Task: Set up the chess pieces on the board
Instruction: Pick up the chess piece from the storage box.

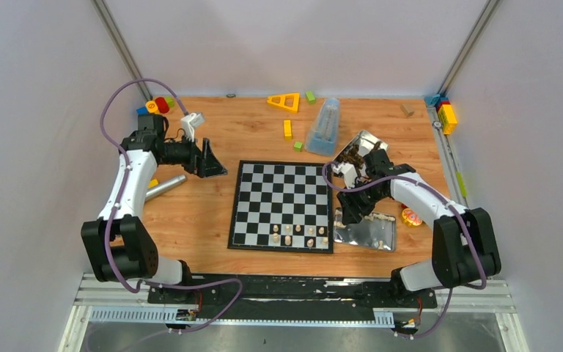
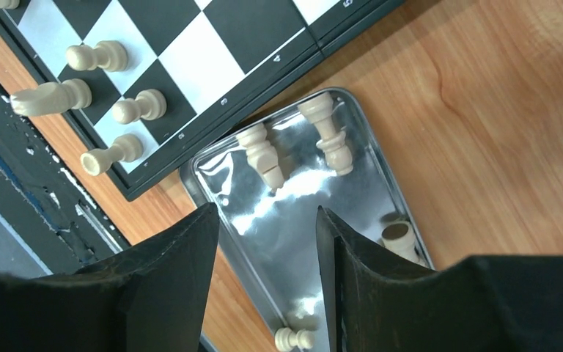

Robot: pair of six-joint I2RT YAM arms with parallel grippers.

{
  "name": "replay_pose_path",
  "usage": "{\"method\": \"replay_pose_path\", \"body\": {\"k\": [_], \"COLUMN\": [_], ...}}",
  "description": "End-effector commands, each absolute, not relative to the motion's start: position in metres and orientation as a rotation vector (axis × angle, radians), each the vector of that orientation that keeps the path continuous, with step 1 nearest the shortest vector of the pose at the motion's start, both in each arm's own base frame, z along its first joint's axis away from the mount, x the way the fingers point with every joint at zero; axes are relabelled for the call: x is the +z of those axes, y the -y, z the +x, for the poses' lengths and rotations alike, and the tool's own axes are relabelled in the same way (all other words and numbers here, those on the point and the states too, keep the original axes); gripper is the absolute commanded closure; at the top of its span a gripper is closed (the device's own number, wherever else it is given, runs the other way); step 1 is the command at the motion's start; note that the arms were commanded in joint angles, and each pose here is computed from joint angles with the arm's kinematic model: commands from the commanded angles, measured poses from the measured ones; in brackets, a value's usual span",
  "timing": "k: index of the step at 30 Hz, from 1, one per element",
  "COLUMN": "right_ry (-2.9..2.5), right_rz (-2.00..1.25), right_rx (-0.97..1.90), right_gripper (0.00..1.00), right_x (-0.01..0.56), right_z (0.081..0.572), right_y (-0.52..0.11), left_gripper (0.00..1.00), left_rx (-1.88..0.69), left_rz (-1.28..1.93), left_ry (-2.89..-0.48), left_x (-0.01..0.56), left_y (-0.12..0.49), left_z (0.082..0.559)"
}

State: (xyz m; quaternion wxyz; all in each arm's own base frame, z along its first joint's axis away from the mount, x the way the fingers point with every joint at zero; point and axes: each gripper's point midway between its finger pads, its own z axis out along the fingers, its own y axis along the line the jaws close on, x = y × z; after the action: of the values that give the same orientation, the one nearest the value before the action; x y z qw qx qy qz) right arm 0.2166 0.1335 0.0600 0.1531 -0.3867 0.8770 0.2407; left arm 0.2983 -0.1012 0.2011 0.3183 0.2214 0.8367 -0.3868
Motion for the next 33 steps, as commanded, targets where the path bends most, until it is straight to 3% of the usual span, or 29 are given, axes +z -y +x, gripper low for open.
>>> {"method": "replay_pose_path", "body": {"k": [1, 22, 26, 33], "right_ry": [-2.425, -2.44, -2.437, -2.427], "right_rz": [-1.152, -1.325, -1.353, -1.377], "right_rx": [0.71, 0.79, 0.781, 0.72], "right_gripper": [0.48, 0.63, 0.71, 0.95], "right_x": [0.054, 0.02, 0.018, 0.024], "right_z": [0.233, 0.215, 0.212, 0.214], "right_y": [-0.142, -0.151, -0.152, -0.145], "left_gripper": [0.0, 0.01, 0.02, 0.02], "left_rx": [-0.986, -0.906, -0.893, -0.872], "left_rz": [0.634, 0.622, 0.622, 0.645], "left_ry": [-2.112, -2.108, -2.11, -2.095], "left_x": [0.221, 0.22, 0.22, 0.224], "left_y": [0.103, 0.096, 0.095, 0.094], "left_z": [0.298, 0.31, 0.311, 0.313]}}
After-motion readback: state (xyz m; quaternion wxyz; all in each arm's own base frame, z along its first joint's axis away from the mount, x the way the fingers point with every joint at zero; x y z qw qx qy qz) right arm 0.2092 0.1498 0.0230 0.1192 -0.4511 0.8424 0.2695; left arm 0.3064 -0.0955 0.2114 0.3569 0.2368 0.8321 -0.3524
